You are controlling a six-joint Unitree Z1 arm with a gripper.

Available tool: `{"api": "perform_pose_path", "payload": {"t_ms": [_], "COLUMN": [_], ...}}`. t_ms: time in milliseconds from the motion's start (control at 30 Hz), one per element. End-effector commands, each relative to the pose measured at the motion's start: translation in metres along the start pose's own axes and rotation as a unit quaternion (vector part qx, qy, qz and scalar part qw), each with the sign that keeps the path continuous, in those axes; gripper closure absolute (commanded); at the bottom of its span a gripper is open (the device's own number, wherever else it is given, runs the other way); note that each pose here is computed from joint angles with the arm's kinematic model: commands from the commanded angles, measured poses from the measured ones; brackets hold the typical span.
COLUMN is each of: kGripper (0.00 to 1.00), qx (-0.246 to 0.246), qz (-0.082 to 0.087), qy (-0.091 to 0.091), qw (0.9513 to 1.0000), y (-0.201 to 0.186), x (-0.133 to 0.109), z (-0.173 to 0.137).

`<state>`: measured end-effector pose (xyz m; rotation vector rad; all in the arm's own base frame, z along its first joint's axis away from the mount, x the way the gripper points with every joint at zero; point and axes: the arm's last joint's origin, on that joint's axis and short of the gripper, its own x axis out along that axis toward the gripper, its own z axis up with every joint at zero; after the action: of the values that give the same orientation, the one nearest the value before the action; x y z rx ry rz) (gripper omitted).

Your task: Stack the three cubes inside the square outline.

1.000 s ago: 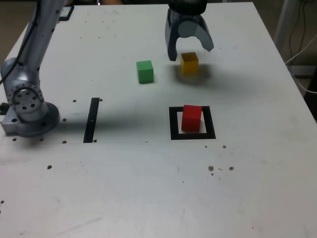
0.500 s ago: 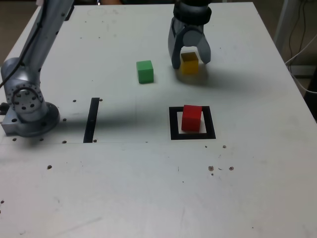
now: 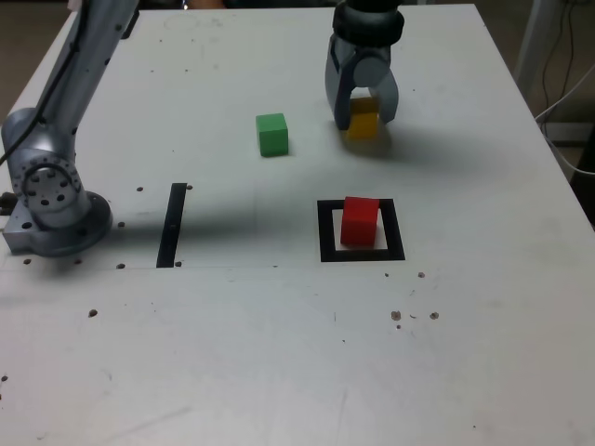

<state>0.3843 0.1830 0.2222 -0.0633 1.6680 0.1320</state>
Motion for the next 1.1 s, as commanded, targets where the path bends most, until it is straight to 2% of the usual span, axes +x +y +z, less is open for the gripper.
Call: {"api": "perform_pose_path", "payload": {"t_ms": [0,133,267,400,533,700,900,1067], "kGripper": [0.73,0.75,0.76,0.76,0.76,0.76,0.76,0.76], "qx": [0.001,0.001,0.007,0.022,0.043,0.078,0.121,0.137], "qz": [-0.001,0.005,0.021,0.034,0.033,0.022,-0.001,-0.004], "qy": [-0.001,-0.013,-0.037,-0.063,-0.074,-0.063,-0.045,-0.029], "qw": [1.0000,0.9999,0.9991,0.9972,0.9958,0.9947,0.9916,0.9901], "y": [-0.001,-0.003,-0.014,-0.047,-0.091,-0.147,-0.202,-0.234], "x": [0.000,-0.015,-0.043,-0.078,-0.102,-0.106,-0.086,-0.070], "z": [-0.002,-0.012,-0.027,-0.048,-0.068,-0.088,-0.093,-0.084]}}
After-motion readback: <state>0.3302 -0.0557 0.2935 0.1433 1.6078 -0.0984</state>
